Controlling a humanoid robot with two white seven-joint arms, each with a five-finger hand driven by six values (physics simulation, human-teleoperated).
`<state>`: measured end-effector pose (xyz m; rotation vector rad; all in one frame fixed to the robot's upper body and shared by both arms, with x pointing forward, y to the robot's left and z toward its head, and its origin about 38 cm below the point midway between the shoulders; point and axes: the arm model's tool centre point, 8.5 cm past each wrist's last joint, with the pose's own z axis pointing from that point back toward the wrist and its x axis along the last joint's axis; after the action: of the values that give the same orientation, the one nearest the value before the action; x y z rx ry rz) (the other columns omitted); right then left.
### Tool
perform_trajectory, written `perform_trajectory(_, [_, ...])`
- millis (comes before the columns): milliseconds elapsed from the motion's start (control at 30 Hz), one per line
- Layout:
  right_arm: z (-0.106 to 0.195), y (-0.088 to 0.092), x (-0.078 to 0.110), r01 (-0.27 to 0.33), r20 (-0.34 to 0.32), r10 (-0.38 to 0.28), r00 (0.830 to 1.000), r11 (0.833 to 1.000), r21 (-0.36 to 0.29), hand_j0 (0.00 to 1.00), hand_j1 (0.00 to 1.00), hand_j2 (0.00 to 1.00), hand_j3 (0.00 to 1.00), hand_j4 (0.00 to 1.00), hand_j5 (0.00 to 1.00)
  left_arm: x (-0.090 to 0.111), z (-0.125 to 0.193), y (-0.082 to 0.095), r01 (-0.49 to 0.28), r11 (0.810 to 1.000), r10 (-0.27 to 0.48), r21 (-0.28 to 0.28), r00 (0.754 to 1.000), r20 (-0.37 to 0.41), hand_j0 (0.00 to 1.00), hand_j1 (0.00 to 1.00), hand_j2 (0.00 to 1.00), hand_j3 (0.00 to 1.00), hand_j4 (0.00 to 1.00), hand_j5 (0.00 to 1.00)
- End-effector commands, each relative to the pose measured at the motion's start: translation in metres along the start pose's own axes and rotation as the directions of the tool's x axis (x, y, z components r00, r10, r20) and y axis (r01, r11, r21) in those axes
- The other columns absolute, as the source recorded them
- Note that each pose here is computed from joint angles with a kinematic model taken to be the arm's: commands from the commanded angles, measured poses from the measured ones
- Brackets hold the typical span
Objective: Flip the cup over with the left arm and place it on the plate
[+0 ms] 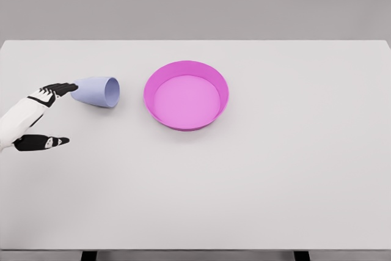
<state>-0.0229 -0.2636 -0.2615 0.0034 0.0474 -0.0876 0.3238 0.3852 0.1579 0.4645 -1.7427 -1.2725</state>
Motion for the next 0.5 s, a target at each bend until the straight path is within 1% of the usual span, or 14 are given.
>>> perform_trajectory(0, [0.000,0.000,0.000,0.000,0.000,0.000,1.000,1.000,0.000,1.00,1.00,1.00,1.00,1.00,1.00,-0.001,0.001,0.002,0.000,1.000,0.000,-0.001,1.000,-0.001,1.00,1.00,1.00,1.00,1.00,1.00])
perform_trajectory(67, [0.000,0.000,0.000,0.000,0.000,0.000,1.000,1.000,0.000,1.00,1.00,1.00,1.00,1.00,1.00,0.001,0.002,0.008,0.018,1.000,-0.017,-0.020,1.000,0.010,1.00,1.00,1.00,1.00,1.00,1.00])
perform_trajectory(133, [0.000,0.000,0.000,0.000,0.000,0.000,1.000,1.000,0.000,1.00,1.00,1.00,1.00,1.00,1.00,-0.003,0.006,0.017,0.047,0.998,-0.047,-0.043,0.999,0.001,1.00,1.00,1.00,1.00,1.00,1.00])
perform_trajectory(167, [0.000,0.000,0.000,0.000,0.000,0.000,1.000,1.000,0.000,1.00,1.00,1.00,1.00,1.00,1.00,-0.006,0.009,0.020,0.064,0.996,-0.065,-0.065,0.998,-0.007,1.00,1.00,1.00,1.00,1.00,1.00])
perform_trajectory(233, [0.000,0.000,0.000,0.000,0.000,0.000,1.000,1.000,0.000,1.00,1.00,1.00,1.00,1.00,1.00,-0.011,0.009,0.017,0.060,0.993,-0.062,-0.097,0.998,-0.015,1.00,1.00,1.00,1.00,1.00,1.00])
perform_trajectory(367, [0.000,0.000,0.000,0.000,0.000,0.000,1.000,1.000,0.000,1.00,1.00,1.00,1.00,1.00,1.00,-0.012,0.002,0.034,0.100,0.991,-0.100,-0.093,0.995,-0.001,1.00,1.00,1.00,1.00,1.00,1.00])
perform_trajectory(400, [0.000,0.000,0.000,0.000,0.000,0.000,1.000,1.000,0.000,1.00,1.00,1.00,1.00,1.00,1.00,-0.010,-0.006,0.032,0.102,0.990,-0.101,-0.100,0.995,0.017,1.00,1.00,1.00,1.00,1.00,1.00])
perform_trajectory(433, [0.000,0.000,0.000,0.000,0.000,0.000,1.000,1.000,0.000,1.00,1.00,1.00,1.00,1.00,1.00,-0.010,-0.015,0.028,0.095,0.988,-0.092,-0.119,0.995,0.032,1.00,1.00,1.00,1.00,1.00,1.00])
perform_trajectory(467, [0.000,0.000,0.000,0.000,0.000,0.000,1.000,1.000,0.000,1.00,1.00,1.00,1.00,1.00,1.00,-0.006,-0.027,0.024,0.103,0.983,-0.094,-0.153,0.994,0.062,1.00,1.00,1.00,1.00,1.00,1.00])
